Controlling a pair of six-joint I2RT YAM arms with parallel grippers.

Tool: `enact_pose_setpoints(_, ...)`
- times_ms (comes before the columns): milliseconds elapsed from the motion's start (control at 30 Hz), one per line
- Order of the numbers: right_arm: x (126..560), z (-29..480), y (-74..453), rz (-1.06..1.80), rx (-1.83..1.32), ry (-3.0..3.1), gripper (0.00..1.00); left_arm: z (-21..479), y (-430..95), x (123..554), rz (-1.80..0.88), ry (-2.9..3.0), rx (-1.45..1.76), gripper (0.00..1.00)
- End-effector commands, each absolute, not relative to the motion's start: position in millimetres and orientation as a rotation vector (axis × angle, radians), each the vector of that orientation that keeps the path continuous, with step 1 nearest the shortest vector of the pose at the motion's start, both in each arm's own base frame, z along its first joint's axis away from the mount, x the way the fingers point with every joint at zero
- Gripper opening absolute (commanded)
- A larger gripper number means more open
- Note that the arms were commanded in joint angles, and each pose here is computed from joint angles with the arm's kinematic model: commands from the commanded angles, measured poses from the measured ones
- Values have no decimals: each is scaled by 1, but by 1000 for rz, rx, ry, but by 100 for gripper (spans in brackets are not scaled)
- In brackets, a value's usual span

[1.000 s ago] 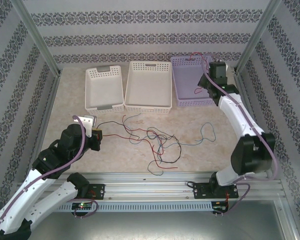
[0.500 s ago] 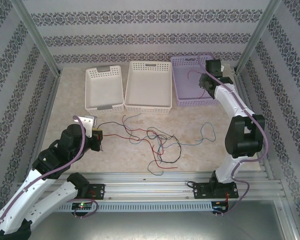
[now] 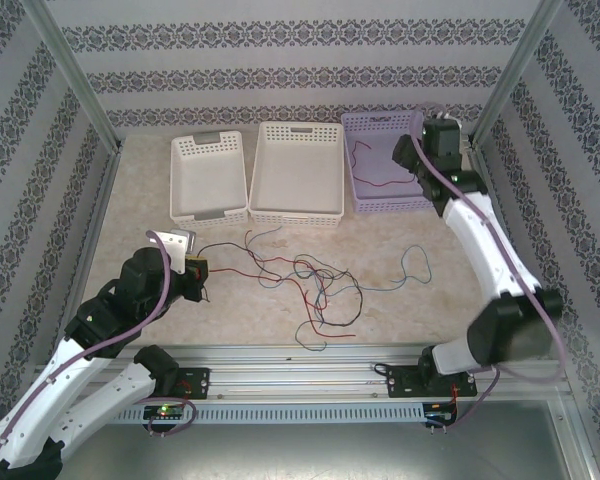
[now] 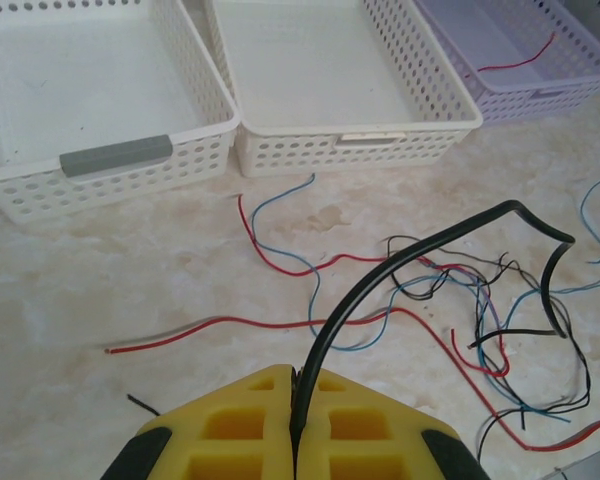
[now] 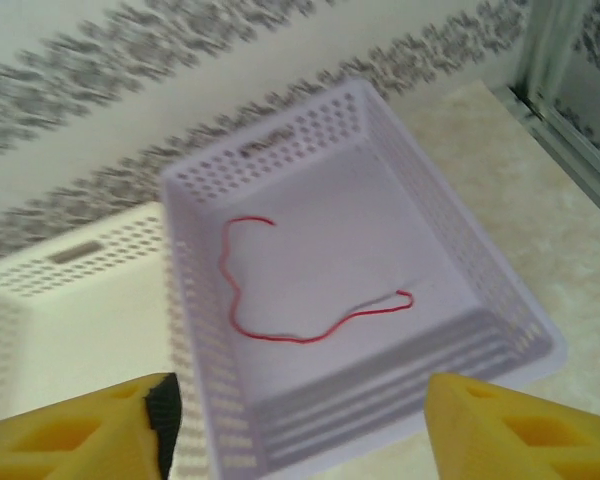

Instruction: Untangle the cables

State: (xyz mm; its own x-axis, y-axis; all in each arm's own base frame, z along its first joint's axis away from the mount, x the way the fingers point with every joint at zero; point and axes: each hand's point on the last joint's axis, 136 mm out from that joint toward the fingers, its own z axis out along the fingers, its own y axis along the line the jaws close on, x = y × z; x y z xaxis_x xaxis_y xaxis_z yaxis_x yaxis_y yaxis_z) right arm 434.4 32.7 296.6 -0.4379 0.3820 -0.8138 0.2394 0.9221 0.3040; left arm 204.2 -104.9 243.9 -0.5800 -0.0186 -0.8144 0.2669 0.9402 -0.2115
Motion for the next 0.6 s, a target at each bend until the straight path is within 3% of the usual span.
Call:
enact_pose_setpoints(0, 406, 303, 55, 247, 378, 2001, 70, 282, -113, 215, -452, 2059, 164, 0)
enact_pose_setpoints(133, 362, 295, 72, 318, 316, 1992, 74, 322, -124, 230, -468, 2000, 183, 0)
enact_pose_setpoints(233, 327, 287, 72, 338, 303, 1983, 97, 355, -137, 246, -491, 1942, 196, 0)
enact_pose_setpoints(567, 238, 261, 54, 307, 216, 1987, 98, 427, -196, 324, -572, 1789, 232, 0)
